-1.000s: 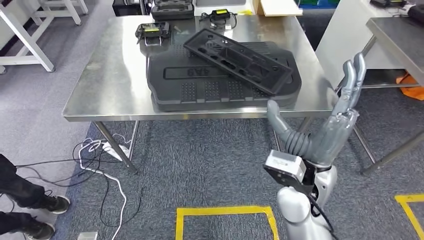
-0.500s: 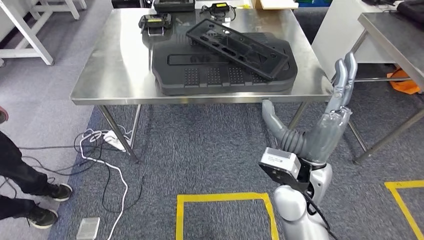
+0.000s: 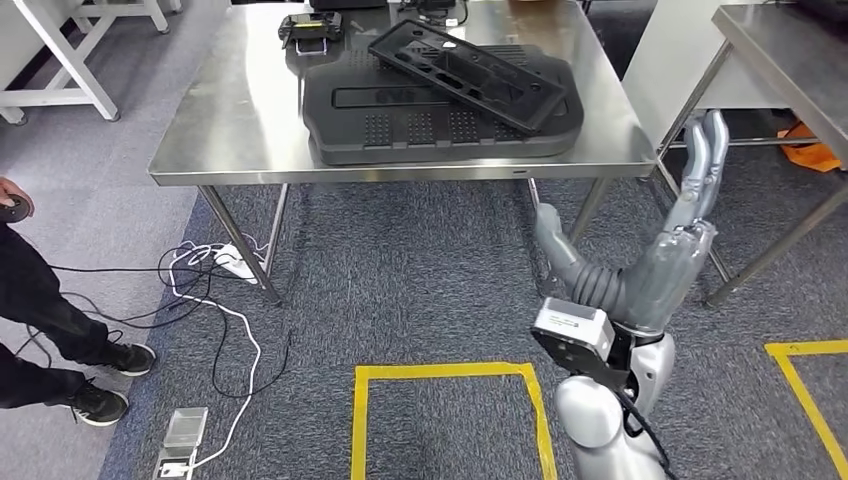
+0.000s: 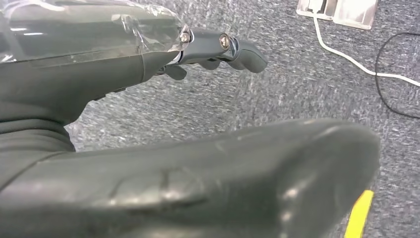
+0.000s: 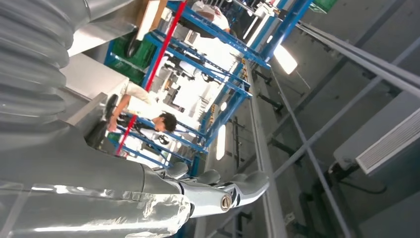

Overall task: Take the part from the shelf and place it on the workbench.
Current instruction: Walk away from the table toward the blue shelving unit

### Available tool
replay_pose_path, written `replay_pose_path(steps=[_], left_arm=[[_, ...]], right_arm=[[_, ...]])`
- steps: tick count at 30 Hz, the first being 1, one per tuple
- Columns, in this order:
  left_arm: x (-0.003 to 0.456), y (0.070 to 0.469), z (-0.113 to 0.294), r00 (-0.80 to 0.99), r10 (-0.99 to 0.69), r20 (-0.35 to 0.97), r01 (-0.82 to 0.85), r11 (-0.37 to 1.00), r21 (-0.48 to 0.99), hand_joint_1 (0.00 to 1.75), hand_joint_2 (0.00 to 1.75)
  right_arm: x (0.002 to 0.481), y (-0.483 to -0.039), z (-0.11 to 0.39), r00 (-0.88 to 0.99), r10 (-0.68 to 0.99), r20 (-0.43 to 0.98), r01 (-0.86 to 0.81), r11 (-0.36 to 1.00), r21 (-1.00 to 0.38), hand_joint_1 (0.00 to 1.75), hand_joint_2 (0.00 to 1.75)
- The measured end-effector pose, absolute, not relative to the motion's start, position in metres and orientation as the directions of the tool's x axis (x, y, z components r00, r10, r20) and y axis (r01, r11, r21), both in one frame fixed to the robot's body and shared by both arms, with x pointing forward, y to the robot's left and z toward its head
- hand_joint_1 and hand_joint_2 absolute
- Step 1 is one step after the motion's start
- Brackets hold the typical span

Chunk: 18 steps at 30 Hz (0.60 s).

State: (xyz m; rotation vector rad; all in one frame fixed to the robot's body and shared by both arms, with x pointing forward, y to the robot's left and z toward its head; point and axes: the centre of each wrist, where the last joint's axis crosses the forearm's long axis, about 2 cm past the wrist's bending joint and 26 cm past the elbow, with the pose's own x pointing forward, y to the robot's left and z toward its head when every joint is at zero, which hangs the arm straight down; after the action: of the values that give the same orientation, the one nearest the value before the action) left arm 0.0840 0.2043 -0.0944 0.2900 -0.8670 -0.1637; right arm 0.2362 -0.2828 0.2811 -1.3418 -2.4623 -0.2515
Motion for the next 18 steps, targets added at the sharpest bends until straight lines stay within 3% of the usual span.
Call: replay_pose_path(steps=[2,6,18], left_arm=[[0.084,0.2043,-0.0944,0.638,-0.259,0.726,0.025,0.948,0.316,0.0,0.0],[0.084,0.2045,-0.0945,0.638,-0.259,0.725,0.025,0.948,0.317,0.0,0.0],[0.0851,0.2043,-0.0942,0.635,-0.261,0.727,0.027,0.948,0.317,0.0,0.0]], right_arm=[[0.2361,-0.2829,0.2807,-0.509,0.777,0.37,0.837,0.547,0.003,0.0,1.75],[0.2355,-0.283,0.2795,-0.503,0.772,0.387,0.837,0.546,-0.002,0.0,0.0],[0.2345,-0.2853,0.2789,-0.484,0.776,0.404,0.844,0.536,-0.02,0.0,0.0]])
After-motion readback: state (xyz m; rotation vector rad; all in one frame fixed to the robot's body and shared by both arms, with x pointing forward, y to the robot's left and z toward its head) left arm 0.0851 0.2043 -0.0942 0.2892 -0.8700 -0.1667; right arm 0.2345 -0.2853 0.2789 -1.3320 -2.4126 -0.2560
